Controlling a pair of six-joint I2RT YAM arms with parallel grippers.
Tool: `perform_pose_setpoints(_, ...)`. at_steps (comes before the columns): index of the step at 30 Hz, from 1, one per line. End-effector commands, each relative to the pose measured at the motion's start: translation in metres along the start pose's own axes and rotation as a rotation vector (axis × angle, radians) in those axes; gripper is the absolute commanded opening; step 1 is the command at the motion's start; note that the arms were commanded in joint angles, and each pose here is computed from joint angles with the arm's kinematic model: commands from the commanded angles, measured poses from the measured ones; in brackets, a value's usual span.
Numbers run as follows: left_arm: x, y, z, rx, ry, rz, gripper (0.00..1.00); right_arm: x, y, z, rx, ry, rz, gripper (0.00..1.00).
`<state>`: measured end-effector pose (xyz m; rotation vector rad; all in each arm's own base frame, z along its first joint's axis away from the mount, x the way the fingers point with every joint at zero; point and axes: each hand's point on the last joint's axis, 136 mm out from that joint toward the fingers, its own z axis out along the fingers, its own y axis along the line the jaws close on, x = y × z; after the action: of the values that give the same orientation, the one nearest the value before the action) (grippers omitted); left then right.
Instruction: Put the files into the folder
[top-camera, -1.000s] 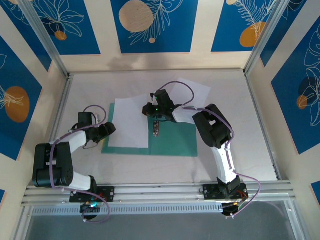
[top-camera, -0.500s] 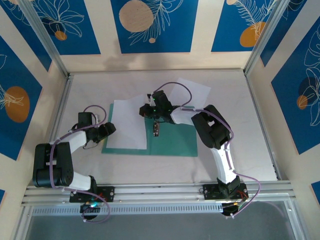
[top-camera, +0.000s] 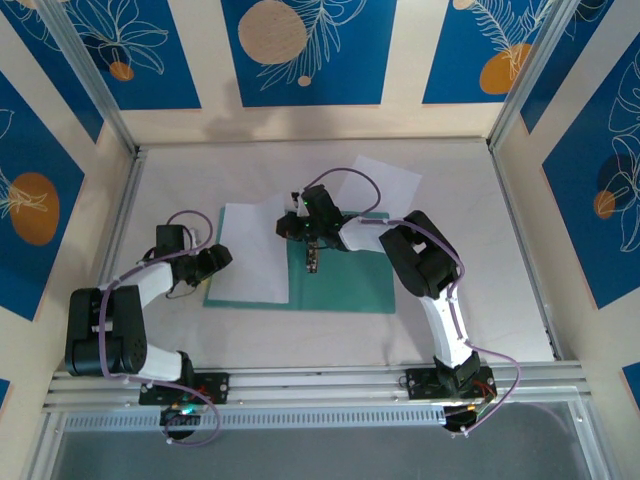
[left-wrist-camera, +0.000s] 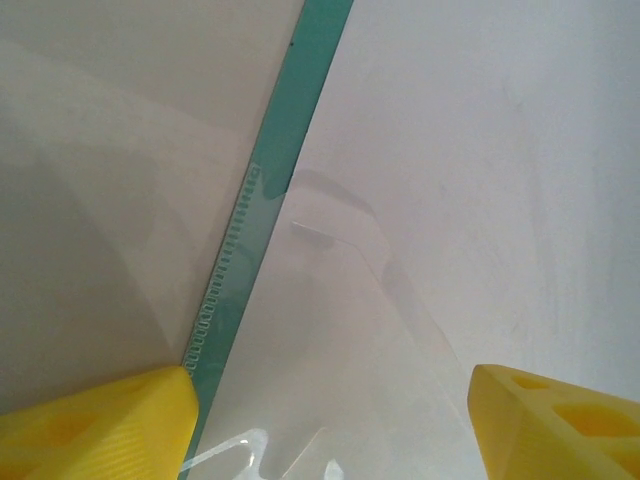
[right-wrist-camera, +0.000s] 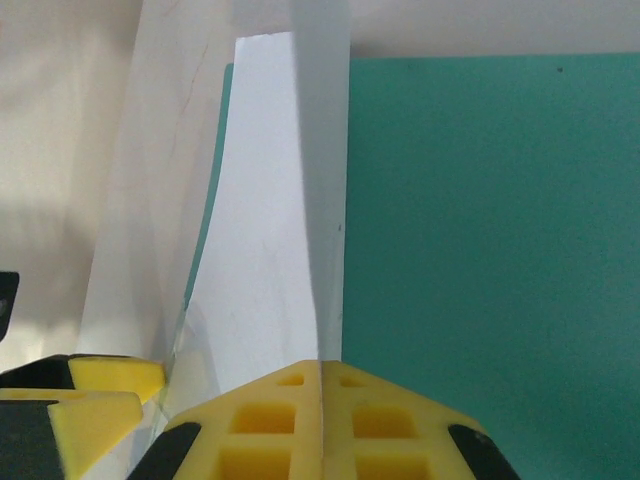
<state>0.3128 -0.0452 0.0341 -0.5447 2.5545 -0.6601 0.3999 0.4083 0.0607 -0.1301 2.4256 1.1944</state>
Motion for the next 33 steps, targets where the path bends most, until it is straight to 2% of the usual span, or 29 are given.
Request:
perform_pose_setpoints(1,0.025,0.021,0.001,-0.059,0.074,-0.048,0.76,0.015,-0.002,0.005,-0.014,0.041,-0.004,0.04)
perform_pose_setpoints(6,0.020,0.017,-0.004,-0.056,0.046,-0.035,0.81,0.016,-0.003,0.004,-0.015,0.048,-0.013,0.04)
perform_pose_setpoints(33,0.016,0.018,0.005,-0.050,0.060,-0.038,0.80,0.014,0.000,0.017,-0.060,0.110,-0.040,0.05)
